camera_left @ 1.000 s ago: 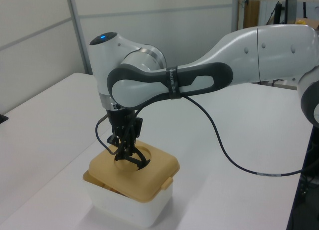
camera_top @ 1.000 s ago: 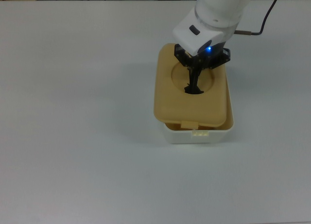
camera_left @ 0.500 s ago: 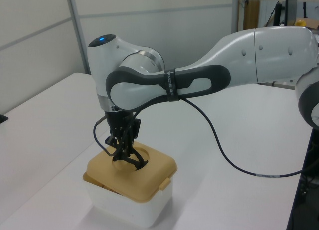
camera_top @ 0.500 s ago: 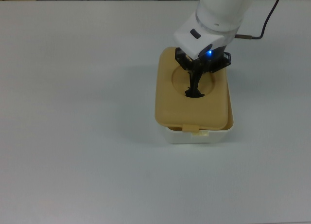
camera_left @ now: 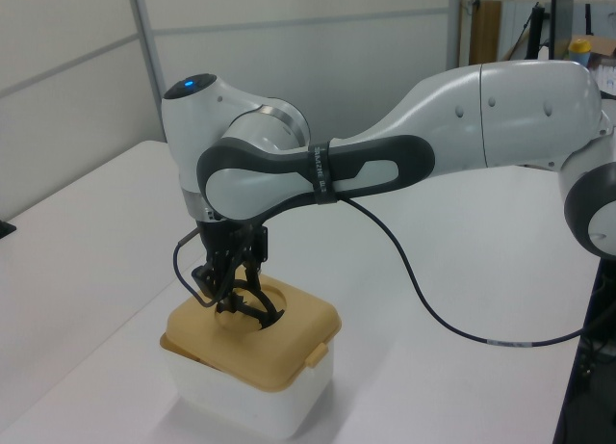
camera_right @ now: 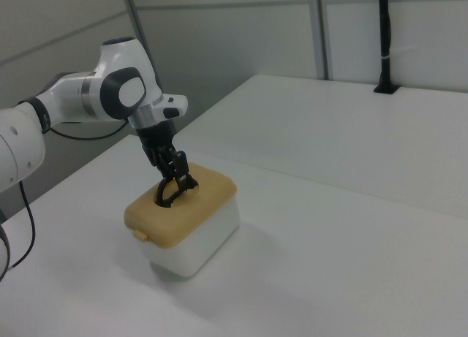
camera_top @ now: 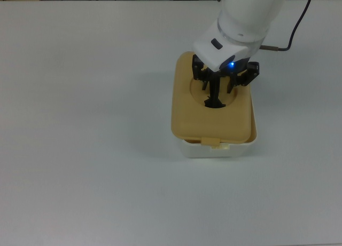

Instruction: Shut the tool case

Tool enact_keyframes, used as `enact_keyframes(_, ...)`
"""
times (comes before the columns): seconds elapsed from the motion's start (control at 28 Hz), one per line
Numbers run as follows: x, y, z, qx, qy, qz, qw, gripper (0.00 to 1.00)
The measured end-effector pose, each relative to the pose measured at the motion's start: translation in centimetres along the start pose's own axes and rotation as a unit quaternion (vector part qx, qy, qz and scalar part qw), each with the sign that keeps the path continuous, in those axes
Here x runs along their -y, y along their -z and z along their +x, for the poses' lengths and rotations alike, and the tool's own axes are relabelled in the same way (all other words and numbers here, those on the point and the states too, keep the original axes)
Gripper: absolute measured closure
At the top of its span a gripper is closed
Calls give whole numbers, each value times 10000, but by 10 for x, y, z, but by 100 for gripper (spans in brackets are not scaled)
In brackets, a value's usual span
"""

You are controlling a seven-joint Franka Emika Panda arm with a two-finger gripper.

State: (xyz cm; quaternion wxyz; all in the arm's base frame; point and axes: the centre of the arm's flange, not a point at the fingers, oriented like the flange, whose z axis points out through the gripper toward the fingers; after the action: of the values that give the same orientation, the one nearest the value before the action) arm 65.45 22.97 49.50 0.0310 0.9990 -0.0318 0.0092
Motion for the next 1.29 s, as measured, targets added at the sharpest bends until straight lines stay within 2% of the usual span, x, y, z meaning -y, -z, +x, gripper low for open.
enact_keyframes(0.04,0,0,0,-3,0,1,10000,34)
enact_keyframes(0.11,0,1,0,-9,-1,3,10000,30)
enact_keyframes(0.18,0,2,0,-22,-1,8,10000,17)
enact_keyframes(0.21,0,3,0,-27,-1,10,10000,15)
enact_keyframes(0.25,0,4,0,-38,-2,15,10000,7)
enact_keyframes(0.32,0,6,0,-50,1,19,10000,1)
enact_keyframes(0.54,-3,8,-3,71,210,-29,9998,0)
enact_keyframes(0.79,-16,29,-13,234,475,-55,9986,0)
enact_keyframes(1.29,-105,74,-16,414,430,53,9982,0)
